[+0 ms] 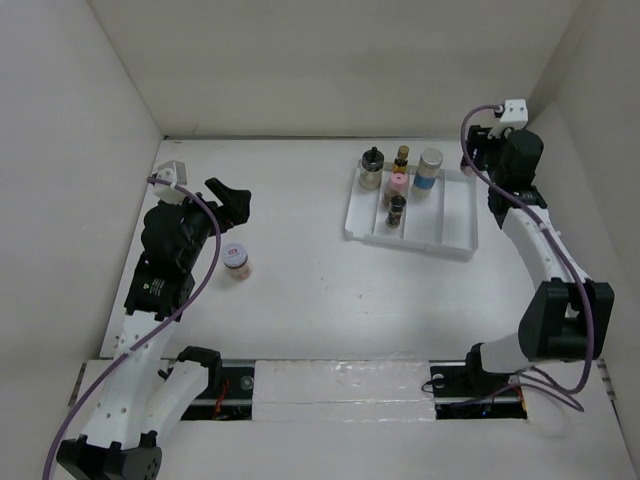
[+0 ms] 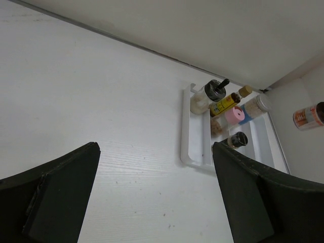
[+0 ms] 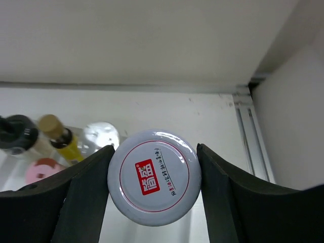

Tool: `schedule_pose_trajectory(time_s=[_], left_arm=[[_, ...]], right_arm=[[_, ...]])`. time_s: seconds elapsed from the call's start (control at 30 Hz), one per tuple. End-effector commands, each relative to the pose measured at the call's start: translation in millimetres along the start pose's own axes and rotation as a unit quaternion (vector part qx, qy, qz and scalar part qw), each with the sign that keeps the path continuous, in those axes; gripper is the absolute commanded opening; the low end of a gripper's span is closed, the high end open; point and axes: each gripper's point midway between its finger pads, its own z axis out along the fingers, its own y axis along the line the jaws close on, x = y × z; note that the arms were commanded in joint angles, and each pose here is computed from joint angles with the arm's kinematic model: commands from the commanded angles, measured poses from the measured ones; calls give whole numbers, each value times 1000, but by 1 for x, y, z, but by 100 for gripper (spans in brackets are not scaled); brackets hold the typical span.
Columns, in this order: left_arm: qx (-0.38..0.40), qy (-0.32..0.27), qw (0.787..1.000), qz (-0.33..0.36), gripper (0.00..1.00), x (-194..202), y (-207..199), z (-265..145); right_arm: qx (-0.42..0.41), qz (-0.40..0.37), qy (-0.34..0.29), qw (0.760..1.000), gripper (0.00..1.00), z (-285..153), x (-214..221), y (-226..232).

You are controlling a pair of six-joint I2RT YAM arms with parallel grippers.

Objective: Organize the condiment bottles

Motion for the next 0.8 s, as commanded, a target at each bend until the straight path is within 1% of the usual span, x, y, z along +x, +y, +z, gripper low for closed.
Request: schedule_pose_trajectory(time_s=[0.0,0.03,0.07,0.1,0.17,0.27,0.3,0.33,0.37,0.43,0.57,0.67,0.7,0.77], left_arm=[[15,-23,1000,7,90,-11,-6,1],[15,-23,1000,7,90,-11,-6,1],[15,-23,1000,7,90,-11,-6,1],[15,-23,1000,7,90,-11,-6,1],[13,-19,1000,7,90,-9,-4,3],[14,-12,1000,7,90,-6,-4,6],[14,-12,1000,7,90,-6,-4,6],[14,-12,1000,7,90,-6,-4,6],[14,-12,1000,7,90,-6,-4,6],[14,-12,1000,7,90,-6,-4,6],[18,-8,1000,12,90,-4,-5,9],[24,3,1000,12,90,1,-7,11],[24,3,1000,12,90,1,-7,11],[22,7,1000,11,90,3,-5,14]], right_arm=[[12,35,-15,999,41,19,2,-22],[10,35,-28,999,41,25,0,-27],[14,41,-23,999,41,29,8,-36],[11,48,-4,999,41,38,27,-38],[0,52,-19,998,41,48,28,-38],[-8,54,-11,998,40,64,42,-40],[-14,53,-15,998,40,68,40,-39],[-19,55,-5,998,40,72,51,-37],[-18,53,-15,998,40,75,49,-38],[-18,54,-11,998,40,81,55,-38],[-14,58,11,998,40,99,87,-40],[-14,58,8,998,40,112,92,-45],[-15,59,17,998,40,116,105,-45],[-19,60,20,998,40,121,109,-44]])
